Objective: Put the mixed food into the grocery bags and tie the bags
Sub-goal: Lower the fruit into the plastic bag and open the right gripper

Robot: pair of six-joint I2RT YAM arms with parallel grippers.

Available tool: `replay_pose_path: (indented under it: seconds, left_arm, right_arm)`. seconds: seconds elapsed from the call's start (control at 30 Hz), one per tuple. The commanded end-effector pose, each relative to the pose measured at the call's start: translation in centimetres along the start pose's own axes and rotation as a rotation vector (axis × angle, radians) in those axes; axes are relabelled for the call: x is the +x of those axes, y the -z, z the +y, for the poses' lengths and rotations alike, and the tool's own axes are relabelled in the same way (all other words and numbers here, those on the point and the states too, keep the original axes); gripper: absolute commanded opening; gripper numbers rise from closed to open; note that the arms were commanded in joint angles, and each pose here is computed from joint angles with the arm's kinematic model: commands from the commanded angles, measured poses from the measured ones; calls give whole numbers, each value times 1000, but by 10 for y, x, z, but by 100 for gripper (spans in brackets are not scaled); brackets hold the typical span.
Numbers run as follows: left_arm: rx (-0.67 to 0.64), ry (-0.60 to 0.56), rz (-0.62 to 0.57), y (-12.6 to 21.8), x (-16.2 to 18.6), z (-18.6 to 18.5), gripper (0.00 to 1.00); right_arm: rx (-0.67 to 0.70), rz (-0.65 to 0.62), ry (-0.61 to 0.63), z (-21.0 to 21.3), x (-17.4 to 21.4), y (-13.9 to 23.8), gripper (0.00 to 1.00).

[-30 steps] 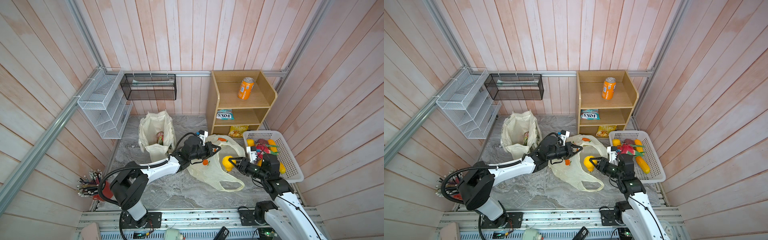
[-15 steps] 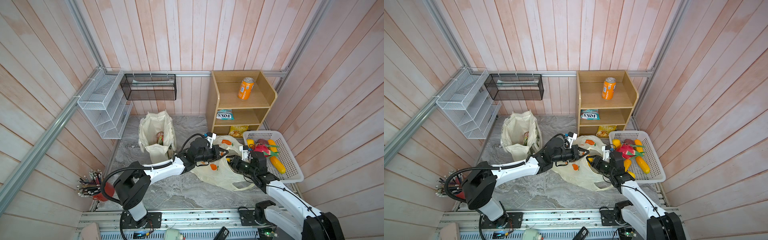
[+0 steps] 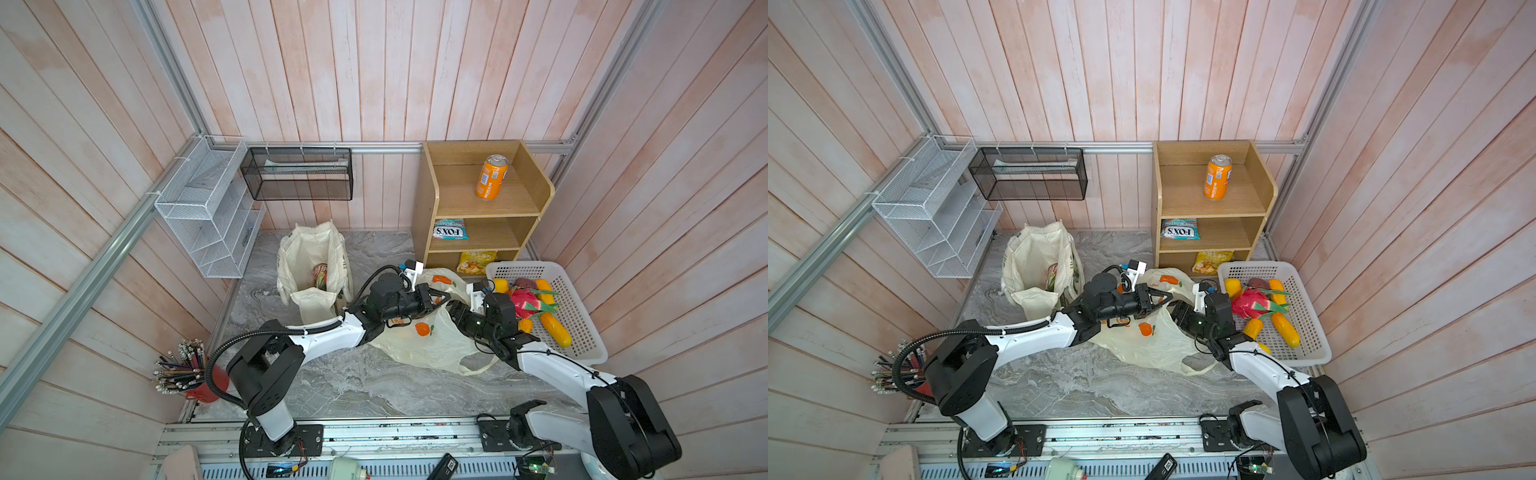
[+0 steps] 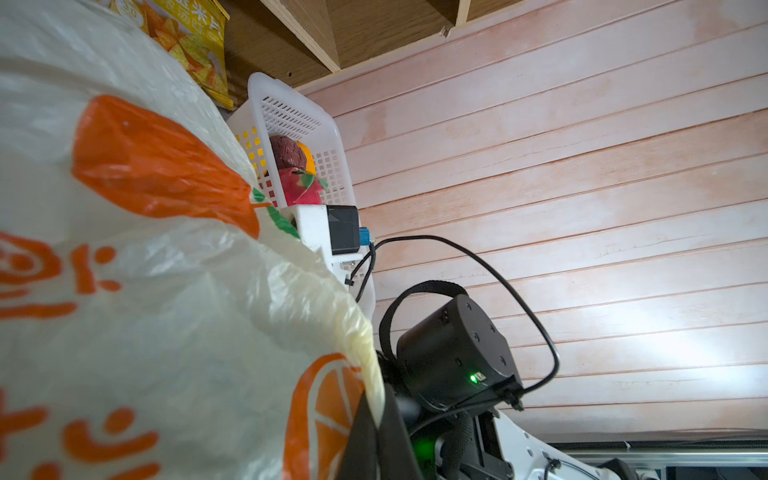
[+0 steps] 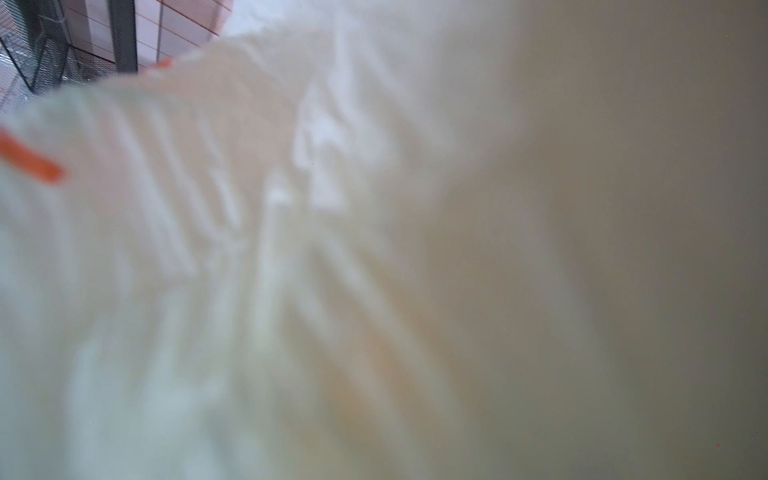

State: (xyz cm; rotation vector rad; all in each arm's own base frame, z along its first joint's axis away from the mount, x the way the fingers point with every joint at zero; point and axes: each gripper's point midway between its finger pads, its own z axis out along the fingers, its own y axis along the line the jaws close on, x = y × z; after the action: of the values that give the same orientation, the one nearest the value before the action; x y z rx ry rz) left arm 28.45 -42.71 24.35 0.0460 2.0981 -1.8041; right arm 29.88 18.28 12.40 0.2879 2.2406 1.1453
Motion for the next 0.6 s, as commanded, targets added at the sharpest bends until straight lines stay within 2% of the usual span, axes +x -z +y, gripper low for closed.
replay_pose_path:
  seconds: [0.0, 0.3, 0.57]
  left_arm:
    - [28, -7, 7, 1, 0, 2, 0]
    - [-7, -3, -34, 15, -14, 22, 0]
    - [-24, 0, -47, 20, -19, 34, 0]
  right_arm:
    - [-3, -22, 51, 13, -9, 6, 84]
    - [-13, 37, 110, 35, -1, 35, 81]
    - [-57, 17, 174, 66, 3, 79, 67]
